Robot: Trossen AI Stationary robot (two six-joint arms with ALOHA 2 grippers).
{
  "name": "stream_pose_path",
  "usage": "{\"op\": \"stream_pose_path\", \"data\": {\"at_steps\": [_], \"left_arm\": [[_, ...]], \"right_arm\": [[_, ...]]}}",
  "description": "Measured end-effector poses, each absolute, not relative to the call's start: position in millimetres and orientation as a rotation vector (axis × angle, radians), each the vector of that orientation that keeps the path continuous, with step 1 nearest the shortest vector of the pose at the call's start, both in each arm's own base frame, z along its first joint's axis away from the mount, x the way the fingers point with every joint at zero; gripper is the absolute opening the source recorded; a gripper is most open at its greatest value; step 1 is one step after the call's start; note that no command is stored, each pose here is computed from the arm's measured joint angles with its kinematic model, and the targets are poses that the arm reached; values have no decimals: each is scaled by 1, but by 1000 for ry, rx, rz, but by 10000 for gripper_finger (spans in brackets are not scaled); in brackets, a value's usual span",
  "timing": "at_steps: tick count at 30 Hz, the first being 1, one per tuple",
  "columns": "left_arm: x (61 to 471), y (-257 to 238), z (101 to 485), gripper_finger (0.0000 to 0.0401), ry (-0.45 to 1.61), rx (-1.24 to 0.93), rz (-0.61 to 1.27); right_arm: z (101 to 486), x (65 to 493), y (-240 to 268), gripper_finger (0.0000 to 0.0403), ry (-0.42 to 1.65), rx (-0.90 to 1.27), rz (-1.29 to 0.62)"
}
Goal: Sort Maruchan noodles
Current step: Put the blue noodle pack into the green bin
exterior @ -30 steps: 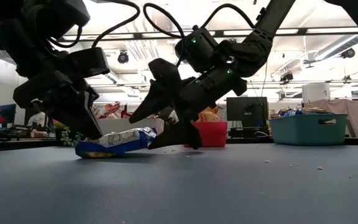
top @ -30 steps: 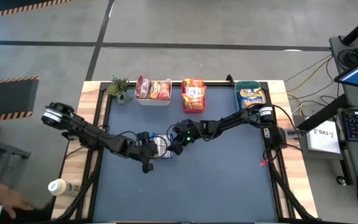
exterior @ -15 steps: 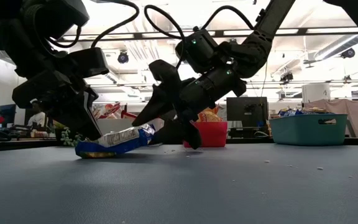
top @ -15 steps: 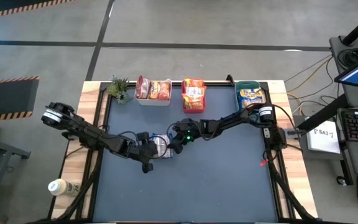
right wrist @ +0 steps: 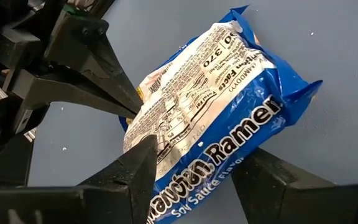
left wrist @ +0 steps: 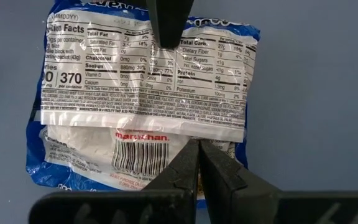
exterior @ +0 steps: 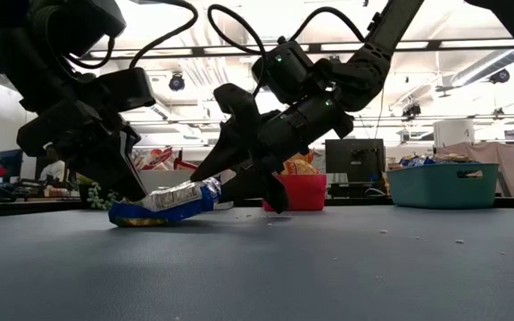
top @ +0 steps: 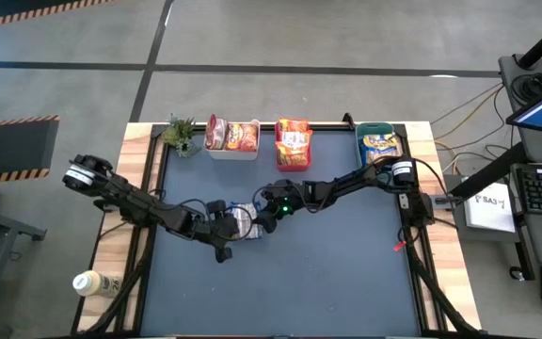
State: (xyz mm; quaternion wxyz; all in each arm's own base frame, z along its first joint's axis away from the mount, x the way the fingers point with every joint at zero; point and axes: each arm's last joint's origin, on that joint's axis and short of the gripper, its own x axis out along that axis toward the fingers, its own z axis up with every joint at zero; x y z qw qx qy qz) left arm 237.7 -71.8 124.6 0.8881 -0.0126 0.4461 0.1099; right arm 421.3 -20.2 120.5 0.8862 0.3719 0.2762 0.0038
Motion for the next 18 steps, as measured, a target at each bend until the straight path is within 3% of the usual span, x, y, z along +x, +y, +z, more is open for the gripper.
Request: {"op": "stream_pose_path", "data": {"at_steps": [10,18], "left_arm": [[238,-72,126,0,918,-23,225],[235,-76,138,0,892,-20,203]], "right_arm": [[121,421,-20,130,573,774,6],[124,421,-21,125,562,752,16]]}}
